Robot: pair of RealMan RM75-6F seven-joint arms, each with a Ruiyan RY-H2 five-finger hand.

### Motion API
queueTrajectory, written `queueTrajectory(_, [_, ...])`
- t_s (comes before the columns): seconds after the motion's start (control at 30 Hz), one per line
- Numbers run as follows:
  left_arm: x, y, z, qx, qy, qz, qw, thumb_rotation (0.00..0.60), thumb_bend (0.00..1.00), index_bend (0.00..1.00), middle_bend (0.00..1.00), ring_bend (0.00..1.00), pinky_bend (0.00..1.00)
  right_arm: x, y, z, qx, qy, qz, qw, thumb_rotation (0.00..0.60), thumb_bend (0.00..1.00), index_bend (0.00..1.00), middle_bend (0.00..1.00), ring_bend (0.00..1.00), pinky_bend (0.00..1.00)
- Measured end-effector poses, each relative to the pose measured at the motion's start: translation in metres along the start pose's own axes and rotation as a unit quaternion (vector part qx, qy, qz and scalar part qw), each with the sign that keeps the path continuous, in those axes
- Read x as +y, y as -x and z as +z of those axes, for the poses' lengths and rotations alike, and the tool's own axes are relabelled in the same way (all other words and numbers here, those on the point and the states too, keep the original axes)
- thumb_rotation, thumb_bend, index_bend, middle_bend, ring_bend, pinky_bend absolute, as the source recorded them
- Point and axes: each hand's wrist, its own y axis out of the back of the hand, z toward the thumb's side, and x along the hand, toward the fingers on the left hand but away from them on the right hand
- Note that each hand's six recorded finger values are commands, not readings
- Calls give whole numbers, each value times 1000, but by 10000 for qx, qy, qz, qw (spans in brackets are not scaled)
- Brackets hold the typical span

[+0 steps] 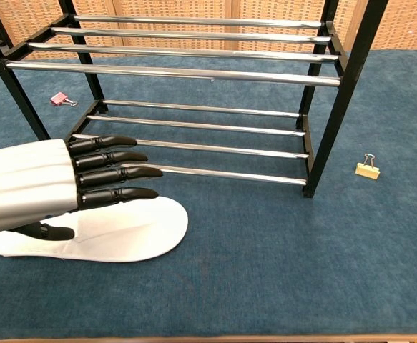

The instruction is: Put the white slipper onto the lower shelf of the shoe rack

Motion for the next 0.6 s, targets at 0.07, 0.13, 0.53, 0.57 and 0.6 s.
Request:
queueTrajectory(0.07, [-2, -4, -1, 7, -30, 12, 10000, 600, 82, 78, 0, 0, 36, 0, 0, 0, -6, -1, 7, 10000, 600, 60, 0, 0, 0, 0])
queueTrajectory(0.13, [-4, -8, -1, 7, -70, 33, 10000, 600, 81, 80, 0, 0, 40, -1, 0, 0, -6, 2, 21, 10000, 600, 60, 0, 0, 0, 0])
queueTrajectory(0.53, [-5, -21, 5, -197, -317, 295, 9989, 600, 183, 237, 107, 111, 234, 0, 0, -1, -11, 12, 26, 10000, 600, 60, 0, 0, 0, 0])
queueTrajectory(0.57, [-5, -20, 6, -228, -342, 325, 9986, 600, 198, 256, 127, 132, 254, 0, 0, -1, -10, 12, 28, 10000, 600, 60, 0, 0, 0, 0])
queueTrajectory(0.6, [-5, -20, 7, -265, -368, 353, 9983, 600, 206, 268, 137, 145, 266, -1, 0, -1, -8, 8, 29, 10000, 600, 60, 0, 0, 0, 0])
